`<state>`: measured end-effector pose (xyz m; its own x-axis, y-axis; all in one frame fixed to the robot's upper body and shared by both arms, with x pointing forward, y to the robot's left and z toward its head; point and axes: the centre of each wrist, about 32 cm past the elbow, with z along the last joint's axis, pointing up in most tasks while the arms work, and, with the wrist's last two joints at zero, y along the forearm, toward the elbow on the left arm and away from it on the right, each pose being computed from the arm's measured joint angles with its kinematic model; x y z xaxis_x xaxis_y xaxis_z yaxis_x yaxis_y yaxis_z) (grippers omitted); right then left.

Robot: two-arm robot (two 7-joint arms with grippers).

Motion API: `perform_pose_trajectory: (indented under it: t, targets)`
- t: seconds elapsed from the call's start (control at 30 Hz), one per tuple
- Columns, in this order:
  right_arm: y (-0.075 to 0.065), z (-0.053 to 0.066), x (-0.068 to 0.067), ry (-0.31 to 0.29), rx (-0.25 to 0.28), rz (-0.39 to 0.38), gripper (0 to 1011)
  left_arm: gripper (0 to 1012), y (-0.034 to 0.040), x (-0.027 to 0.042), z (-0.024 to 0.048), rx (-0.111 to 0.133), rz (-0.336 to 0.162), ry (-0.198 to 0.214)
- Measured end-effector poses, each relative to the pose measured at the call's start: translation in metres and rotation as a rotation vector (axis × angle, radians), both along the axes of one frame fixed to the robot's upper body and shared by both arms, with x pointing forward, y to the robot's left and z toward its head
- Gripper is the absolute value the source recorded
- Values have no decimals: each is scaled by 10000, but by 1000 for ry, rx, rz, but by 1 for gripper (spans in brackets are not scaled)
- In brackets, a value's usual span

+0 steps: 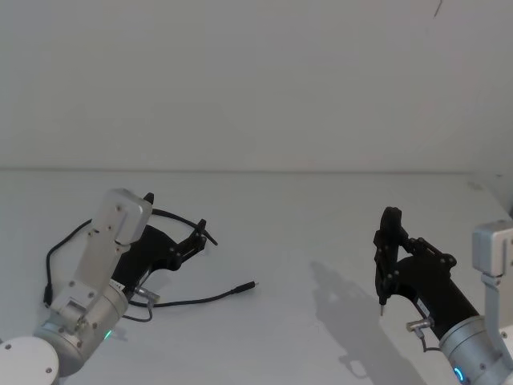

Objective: Pick up the data cable with the one hand.

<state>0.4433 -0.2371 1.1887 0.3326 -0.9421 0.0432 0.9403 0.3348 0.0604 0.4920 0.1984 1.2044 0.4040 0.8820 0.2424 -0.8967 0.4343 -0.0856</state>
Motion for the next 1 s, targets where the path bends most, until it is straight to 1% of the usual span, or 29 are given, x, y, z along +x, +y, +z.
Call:
perform_pose_trajectory:
  t: [0.17,0.27,0.37,0.47,0.53,0.57,0.6,0.67,0.7,0.8,0.87,0.93,0.97,1.0]
  targets:
    - [0,0,0,0,0,0,279,1001,3,2,1,2,-4,1]
    - [0,0,0,0,0,0,279,1001,16,8,7,7,-14,1]
    - [0,0,0,0,0,0,279,1001,43,21,17,17,-35,6]
    - [0,0,0,0,0,0,279,1001,86,41,29,28,-66,15]
    - [0,0,0,0,0,0,279,1001,105,49,33,32,-84,21]
    - [0,0,0,0,0,0,279,1001,119,54,35,35,-92,24]
    - [0,0,0,0,0,0,279,1001,141,62,38,38,-112,31]
    - [0,0,0,0,0,0,279,1001,164,70,41,40,-126,37]
    - [0,0,0,0,0,0,279,1001,190,77,42,43,-149,46]
    - [0,0,0,0,0,0,279,1001,239,90,41,46,-181,61]
    - [0,0,0,0,0,0,279,1001,296,104,39,50,-211,78]
    - [0,0,0,0,0,0,279,1001,333,113,38,49,-236,92]
    - [0,0,0,0,0,0,279,1001,372,123,36,50,-258,106]
    - [0,0,0,0,0,0,279,1001,401,130,34,52,-267,114]
